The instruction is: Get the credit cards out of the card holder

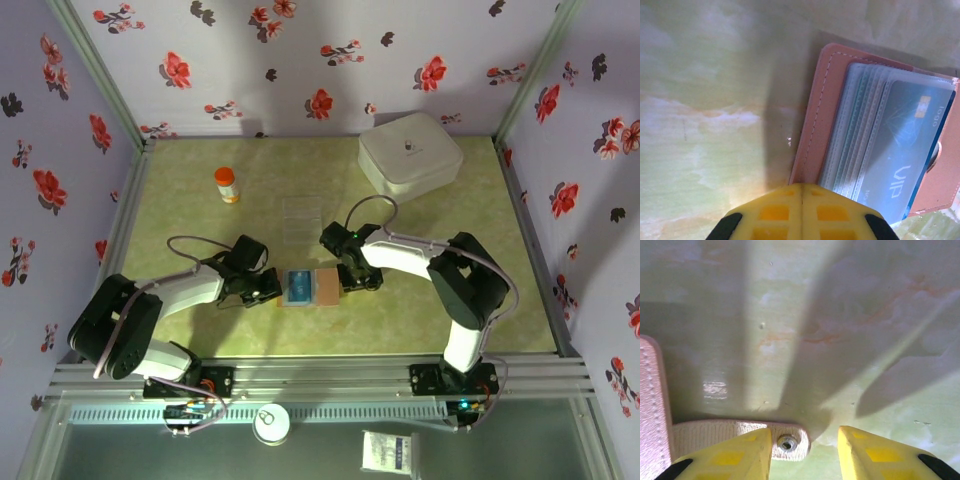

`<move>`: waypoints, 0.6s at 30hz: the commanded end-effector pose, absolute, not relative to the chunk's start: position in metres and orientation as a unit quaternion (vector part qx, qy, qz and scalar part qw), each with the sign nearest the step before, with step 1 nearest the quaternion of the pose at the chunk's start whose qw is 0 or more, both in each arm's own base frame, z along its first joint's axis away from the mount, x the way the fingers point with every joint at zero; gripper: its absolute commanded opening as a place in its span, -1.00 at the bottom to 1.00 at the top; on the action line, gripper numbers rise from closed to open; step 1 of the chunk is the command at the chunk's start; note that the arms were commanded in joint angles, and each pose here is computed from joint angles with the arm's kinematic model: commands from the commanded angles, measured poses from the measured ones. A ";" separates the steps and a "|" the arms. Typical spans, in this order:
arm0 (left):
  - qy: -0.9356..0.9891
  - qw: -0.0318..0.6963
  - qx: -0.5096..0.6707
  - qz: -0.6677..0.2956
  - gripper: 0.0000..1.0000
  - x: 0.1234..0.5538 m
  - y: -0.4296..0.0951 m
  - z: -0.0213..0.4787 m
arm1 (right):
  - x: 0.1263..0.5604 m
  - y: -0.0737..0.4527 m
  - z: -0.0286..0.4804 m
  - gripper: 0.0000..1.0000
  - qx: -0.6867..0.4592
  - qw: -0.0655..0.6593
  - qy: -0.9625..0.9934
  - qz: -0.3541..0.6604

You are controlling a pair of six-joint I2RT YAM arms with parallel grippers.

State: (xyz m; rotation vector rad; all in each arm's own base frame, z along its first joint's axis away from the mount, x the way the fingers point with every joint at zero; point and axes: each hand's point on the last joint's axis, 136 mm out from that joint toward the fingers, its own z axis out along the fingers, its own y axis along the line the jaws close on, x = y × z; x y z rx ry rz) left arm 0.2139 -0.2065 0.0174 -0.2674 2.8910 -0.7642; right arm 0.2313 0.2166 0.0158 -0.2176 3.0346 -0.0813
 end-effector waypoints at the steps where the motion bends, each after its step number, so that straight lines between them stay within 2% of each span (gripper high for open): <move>1: 0.974 0.037 -0.096 -0.202 -1.00 0.195 -0.184 -0.005 | 0.225 0.202 0.000 -0.25 -0.075 0.028 0.995 -0.059; 7: 0.971 0.039 -0.091 -0.220 -1.00 0.195 -0.191 0.004 | 0.226 0.205 0.004 -0.23 -0.076 0.027 0.995 -0.055; 18: 0.965 0.050 -0.089 -0.240 -1.00 0.198 -0.200 0.015 | 0.234 0.229 0.074 -0.17 -0.077 0.086 0.993 0.004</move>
